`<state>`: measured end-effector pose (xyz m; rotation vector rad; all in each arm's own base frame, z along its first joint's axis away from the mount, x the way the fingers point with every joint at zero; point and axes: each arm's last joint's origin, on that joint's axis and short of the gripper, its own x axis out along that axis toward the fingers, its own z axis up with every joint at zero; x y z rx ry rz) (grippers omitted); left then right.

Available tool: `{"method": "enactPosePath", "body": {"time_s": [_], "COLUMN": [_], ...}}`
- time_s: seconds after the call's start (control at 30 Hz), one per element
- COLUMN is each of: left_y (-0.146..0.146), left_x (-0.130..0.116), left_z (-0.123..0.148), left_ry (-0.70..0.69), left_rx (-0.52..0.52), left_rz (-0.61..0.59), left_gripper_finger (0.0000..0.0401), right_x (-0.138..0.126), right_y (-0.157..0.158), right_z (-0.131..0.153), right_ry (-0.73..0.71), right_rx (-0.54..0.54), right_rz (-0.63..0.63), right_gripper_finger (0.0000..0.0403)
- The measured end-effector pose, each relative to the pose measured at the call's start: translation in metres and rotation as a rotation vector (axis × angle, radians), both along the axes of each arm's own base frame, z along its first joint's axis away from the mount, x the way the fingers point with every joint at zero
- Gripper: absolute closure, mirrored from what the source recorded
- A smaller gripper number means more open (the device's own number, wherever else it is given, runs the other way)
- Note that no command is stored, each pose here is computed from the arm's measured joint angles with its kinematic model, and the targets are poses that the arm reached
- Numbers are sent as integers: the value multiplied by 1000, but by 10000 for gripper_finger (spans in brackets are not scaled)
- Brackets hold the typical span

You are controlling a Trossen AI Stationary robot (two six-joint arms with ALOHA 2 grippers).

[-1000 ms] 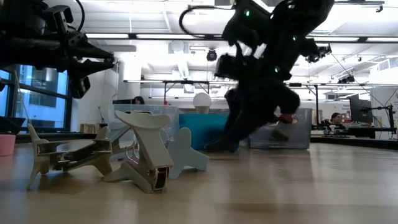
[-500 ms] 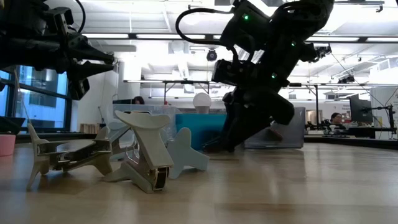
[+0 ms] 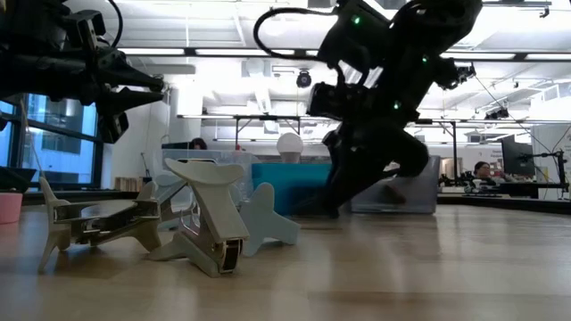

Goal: Pick and place Stapler, Stapler remover, tape
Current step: Put the black staple remover into the transparent bin

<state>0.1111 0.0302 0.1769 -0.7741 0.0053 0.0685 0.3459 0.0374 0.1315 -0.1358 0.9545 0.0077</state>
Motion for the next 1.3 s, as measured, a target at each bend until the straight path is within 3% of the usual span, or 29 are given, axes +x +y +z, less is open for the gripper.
{"method": "enactPosePath", "body": {"time_s": [0.7, 0.8, 1.03, 1.3], "left_y": [0, 0, 2, 10], "left_x": [0, 0, 3, 29], "left_z": [3, 7, 19, 58], "left_ry": [-29, -67, -196, -154], "left_rx": [7, 5, -108, -158], "left_rz": [-3, 3, 22, 8], "left_gripper_finger": [312, 312, 312, 312], "right_x": [-18, -22, -26, -18], "right_y": [19, 18, 8, -10], "right_z": [79, 90, 109, 122], "right_ry": [-257, -297, -379, -494], "right_rx": [45, 17, -129, -253], "right_rz": [2, -19, -40, -53], "right_gripper_finger": [362, 362, 362, 362]}}
